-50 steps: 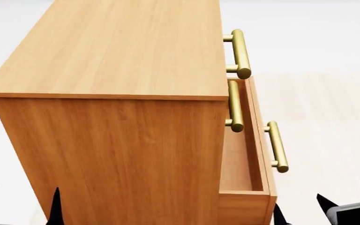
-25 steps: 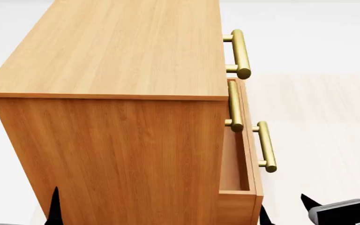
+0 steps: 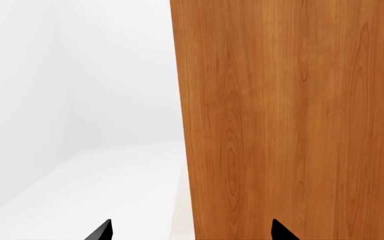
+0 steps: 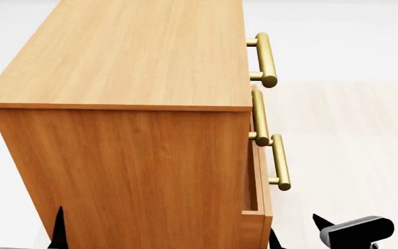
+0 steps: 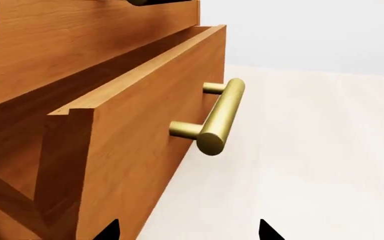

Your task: Close the bottom drawer of the cabinet.

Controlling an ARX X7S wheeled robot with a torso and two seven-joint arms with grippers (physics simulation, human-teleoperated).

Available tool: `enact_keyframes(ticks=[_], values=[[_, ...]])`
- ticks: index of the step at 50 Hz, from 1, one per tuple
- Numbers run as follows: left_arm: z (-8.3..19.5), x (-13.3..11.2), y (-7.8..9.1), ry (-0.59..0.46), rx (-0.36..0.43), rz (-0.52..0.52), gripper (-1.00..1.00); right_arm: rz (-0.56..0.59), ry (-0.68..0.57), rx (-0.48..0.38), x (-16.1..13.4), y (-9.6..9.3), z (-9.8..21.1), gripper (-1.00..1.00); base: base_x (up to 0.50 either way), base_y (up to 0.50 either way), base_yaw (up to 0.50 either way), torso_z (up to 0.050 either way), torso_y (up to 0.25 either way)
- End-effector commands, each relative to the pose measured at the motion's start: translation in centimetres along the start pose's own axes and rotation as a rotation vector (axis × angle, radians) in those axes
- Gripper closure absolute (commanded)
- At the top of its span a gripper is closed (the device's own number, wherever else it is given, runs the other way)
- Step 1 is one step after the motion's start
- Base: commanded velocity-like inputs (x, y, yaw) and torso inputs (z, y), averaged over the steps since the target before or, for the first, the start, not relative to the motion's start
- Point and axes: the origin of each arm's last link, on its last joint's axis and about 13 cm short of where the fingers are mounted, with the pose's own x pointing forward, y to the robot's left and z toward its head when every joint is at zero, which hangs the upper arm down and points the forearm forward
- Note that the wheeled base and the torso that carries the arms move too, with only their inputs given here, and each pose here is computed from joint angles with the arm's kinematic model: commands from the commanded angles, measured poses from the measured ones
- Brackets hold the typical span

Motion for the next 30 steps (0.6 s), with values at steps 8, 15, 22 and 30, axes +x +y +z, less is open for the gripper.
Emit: enact_keyframes(ticks=[8,15,22,30], values=[[-0.1,-0.1,-0.3,0.014,-0.011,0.011,-1.0,0.081,-0.003,0.003,1.1,1.5,0.0,-1.0,0.0,0.0,0.0,0.0,0.0],[0.0,-0.1,-0.3,0.015,-0.012,0.012,-1.0,0.092,-0.003,-0.002,1.2,1.9,0.1,-1.0,0.0,0.0,0.0,0.0,0.0],[-0.1,-0.1,-0.3,0.015,-0.012,0.01,-1.0,0.107,-0.005,-0.009,1.4,2.2,0.1,-1.0,0.0,0.0,0.0,0.0,0.0],[0.0,-0.1,-0.3,0.015,-0.013,0.011,-1.0,0.125,-0.004,-0.019,1.8,2.5,0.1,-1.0,0.0,0.0,0.0,0.0,0.0]])
